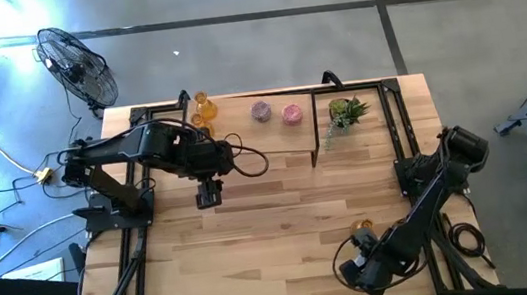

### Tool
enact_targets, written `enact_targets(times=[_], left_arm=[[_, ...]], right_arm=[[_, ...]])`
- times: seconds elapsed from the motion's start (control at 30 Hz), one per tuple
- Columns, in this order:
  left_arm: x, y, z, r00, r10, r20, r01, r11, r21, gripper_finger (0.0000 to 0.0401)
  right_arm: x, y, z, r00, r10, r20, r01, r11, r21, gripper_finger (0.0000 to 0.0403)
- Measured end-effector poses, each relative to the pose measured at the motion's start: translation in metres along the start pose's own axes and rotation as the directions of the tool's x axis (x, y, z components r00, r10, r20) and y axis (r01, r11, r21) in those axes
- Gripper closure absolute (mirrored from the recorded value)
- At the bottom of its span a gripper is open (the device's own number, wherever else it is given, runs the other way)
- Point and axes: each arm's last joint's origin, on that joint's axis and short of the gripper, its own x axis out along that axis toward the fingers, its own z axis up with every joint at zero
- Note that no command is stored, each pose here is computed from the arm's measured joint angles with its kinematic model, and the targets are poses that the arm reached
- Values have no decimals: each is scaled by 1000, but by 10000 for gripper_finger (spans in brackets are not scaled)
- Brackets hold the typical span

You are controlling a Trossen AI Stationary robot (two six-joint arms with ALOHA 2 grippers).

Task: Pick & Place candle stick holders
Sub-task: Put the blue scented candle on the shelf

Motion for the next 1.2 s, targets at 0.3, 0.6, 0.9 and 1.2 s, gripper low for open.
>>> enact_targets(times=[0.3,0.6,0.9,1.2], left_arm=[[0,0,0,1000,0,0,0,1000,-7,149],[0,0,1,1000,-2,6,2,1000,-9,149],[2,-1,1,1000,-1,3,1,1000,-8,149],[29,-6,-3,997,17,-71,-12,997,72,149]], right_arm=[[14,0,-2,997,-70,-23,70,998,3,15],[18,1,-2,999,-41,-28,41,999,-3,15],[56,-17,6,992,65,-108,-64,998,14,15],[53,-13,4,994,55,-96,-51,998,38,15]])
